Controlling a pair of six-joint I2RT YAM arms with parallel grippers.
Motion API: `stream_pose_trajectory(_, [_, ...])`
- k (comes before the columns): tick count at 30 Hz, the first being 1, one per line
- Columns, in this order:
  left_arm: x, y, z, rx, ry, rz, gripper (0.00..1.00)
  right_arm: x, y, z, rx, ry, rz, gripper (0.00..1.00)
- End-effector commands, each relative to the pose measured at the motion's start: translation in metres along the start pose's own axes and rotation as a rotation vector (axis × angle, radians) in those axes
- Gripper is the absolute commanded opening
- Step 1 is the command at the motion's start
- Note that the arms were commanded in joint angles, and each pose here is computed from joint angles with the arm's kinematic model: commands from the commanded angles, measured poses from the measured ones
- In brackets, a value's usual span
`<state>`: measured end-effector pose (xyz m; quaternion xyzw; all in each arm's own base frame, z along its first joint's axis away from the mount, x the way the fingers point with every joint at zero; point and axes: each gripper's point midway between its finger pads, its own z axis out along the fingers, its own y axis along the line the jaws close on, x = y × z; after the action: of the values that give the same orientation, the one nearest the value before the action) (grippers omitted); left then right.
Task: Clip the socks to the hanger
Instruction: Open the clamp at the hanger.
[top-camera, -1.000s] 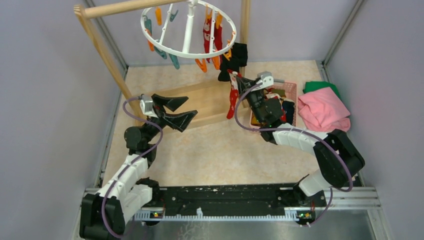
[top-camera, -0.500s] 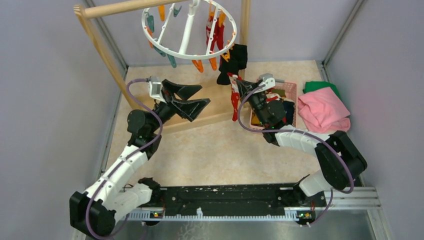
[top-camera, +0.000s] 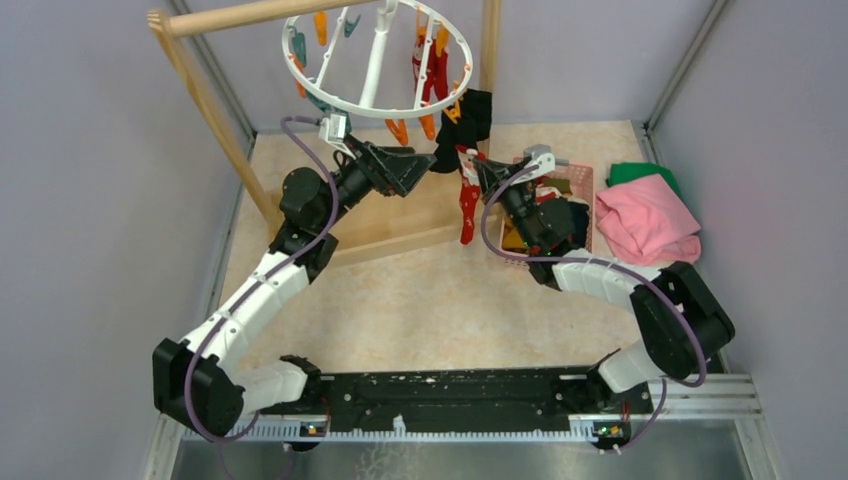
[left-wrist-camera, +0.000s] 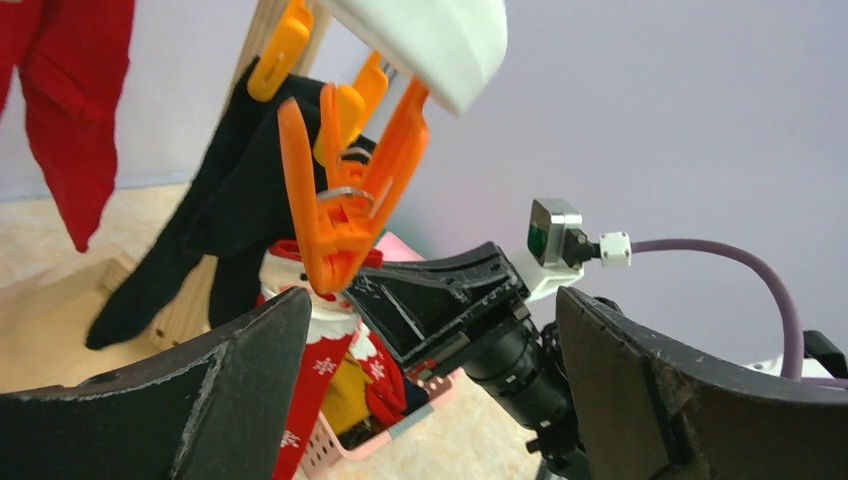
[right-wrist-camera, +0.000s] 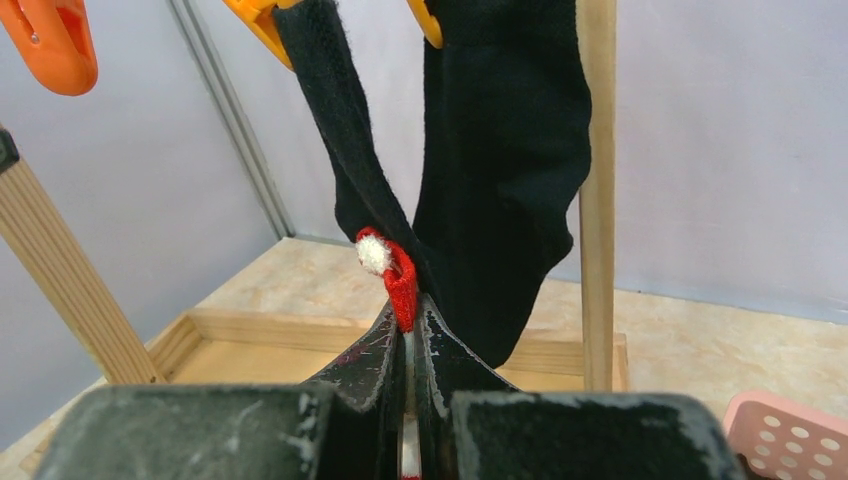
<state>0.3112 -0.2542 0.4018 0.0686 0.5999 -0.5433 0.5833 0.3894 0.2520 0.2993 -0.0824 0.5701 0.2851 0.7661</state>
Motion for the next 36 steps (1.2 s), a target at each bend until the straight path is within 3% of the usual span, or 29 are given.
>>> stream_pose_trajectory(1, [-0.028, -0.007, 0.009, -0.011, -0.066, 0.091, 0.97, -0.016, -0.001, 0.006, -0.013, -0.054, 0.037, 0.00])
stream_pose_trajectory(9, [-0.007, -0.022, 0.013, 0.090, -0.076, 0.143, 0.85, -0.017, -0.002, 0.005, -0.012, -0.056, 0.045, 0.00])
stream_pose_trajectory(18, [0.006, -0.022, -0.005, 0.052, -0.073, 0.220, 0.85, -0.015, -0.003, 0.004, -0.015, -0.057, 0.055, 0.00])
stream_pose_trajectory(26, [-0.001, -0.054, 0.004, 0.178, -0.090, 0.200, 0.85, -0.017, -0.004, 0.004, -0.011, -0.060, 0.055, 0.00])
stream_pose_trajectory(36, [-0.035, -0.023, 0.027, -0.059, -0.157, 0.151, 0.91, -0.020, -0.008, 0.002, 0.002, -0.066, 0.057, 0.00])
